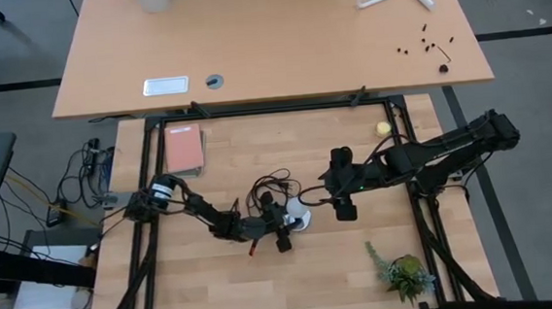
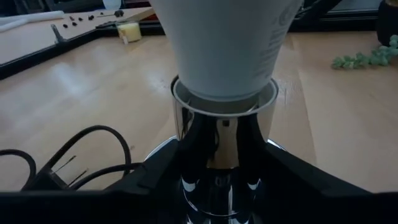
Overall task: Screw lightbulb
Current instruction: Insert the lightbulb into the silver lamp
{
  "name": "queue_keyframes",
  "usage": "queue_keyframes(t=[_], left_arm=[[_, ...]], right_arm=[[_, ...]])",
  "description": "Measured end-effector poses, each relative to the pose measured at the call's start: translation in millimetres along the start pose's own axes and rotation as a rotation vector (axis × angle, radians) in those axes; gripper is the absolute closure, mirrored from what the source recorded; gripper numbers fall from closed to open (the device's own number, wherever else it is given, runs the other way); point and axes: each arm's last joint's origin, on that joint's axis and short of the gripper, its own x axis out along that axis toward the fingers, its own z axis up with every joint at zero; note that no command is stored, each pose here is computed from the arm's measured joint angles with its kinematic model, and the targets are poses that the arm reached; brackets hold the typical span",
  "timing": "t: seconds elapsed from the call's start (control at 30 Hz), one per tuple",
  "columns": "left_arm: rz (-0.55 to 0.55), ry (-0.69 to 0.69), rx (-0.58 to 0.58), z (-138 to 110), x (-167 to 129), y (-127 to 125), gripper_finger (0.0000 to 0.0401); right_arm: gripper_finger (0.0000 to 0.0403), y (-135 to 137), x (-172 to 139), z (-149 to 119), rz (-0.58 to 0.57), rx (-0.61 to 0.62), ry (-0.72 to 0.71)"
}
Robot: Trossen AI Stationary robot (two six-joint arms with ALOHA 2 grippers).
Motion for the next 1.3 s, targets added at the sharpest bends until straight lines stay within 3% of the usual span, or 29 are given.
queue_keyframes(t=[0.33, 0.73, 1.0, 1.3], left_arm=[[-0.026, 0.067, -0.037, -3, 7, 5, 0.0177], [-0.042, -0.018, -0.034, 6, 7, 4, 0.0164], [-0.049, -0.156, -0.088, -13, 12, 1, 0.0164], [-0.02, -0.22, -0.057, -7, 14, 1, 0.0164]], right_arm=[[0.0104, 0, 0, 0, 0.001, 0.004, -0.004], [0.0104, 0, 0, 0, 0.0, 0.009, 0.003], [0.0104, 0, 0, -1, 0.001, 0.016, 0.005], [0.0104, 0, 0, -1, 0.001, 0.017, 0.011]])
